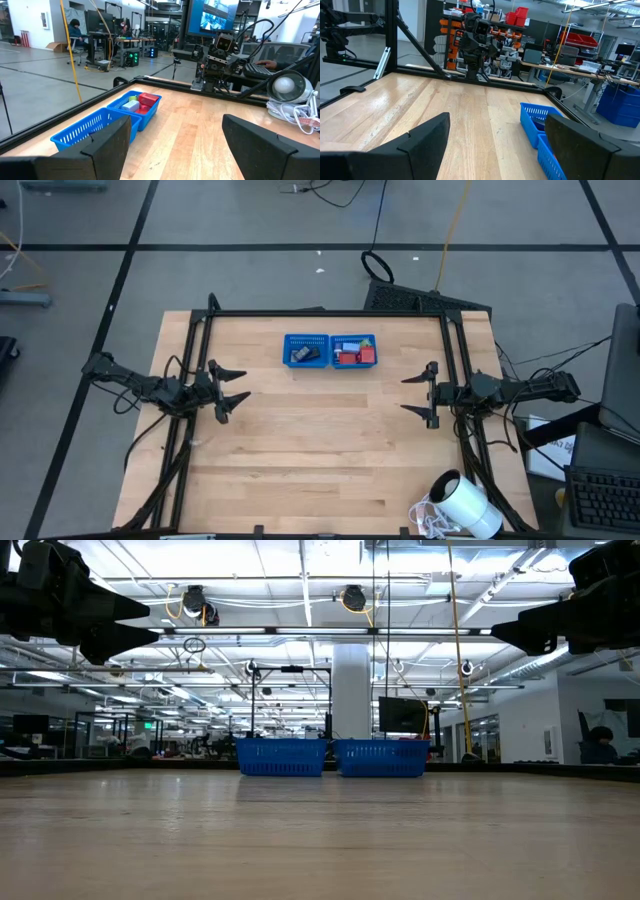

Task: Pick & Place Office items
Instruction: Return to Home Position

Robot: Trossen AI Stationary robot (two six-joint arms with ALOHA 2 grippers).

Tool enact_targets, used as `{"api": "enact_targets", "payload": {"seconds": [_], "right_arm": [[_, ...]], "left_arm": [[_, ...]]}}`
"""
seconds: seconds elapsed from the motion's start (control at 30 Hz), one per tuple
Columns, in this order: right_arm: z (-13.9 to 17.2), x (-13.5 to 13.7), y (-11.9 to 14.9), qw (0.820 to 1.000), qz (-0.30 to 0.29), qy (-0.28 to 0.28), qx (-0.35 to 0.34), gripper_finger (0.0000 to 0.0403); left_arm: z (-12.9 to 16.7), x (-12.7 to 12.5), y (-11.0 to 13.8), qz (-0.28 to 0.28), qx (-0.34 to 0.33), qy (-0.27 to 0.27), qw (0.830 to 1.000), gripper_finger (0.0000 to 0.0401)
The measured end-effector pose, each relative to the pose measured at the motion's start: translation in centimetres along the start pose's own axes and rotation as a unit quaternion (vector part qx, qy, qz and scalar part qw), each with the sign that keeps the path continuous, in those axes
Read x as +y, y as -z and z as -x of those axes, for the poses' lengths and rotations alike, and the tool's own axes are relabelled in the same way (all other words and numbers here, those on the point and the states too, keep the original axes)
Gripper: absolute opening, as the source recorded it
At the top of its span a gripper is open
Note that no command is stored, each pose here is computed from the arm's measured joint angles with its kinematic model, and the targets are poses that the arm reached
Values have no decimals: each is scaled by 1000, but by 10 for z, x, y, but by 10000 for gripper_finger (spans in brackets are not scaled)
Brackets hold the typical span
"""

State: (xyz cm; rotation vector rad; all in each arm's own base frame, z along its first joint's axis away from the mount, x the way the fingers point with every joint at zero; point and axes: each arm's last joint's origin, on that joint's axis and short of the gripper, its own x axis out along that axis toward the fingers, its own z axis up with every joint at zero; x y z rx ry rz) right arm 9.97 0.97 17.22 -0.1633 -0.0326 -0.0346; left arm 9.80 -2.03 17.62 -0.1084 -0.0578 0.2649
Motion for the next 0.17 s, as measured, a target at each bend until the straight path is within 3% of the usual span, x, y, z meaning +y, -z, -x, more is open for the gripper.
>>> {"api": "enact_targets", "payload": {"seconds": [0.17], "right_arm": [[0, 0, 0, 1000, 0, 0, 0, 313]], "left_arm": [[0, 0, 0, 0, 0, 0, 1000, 310]]}}
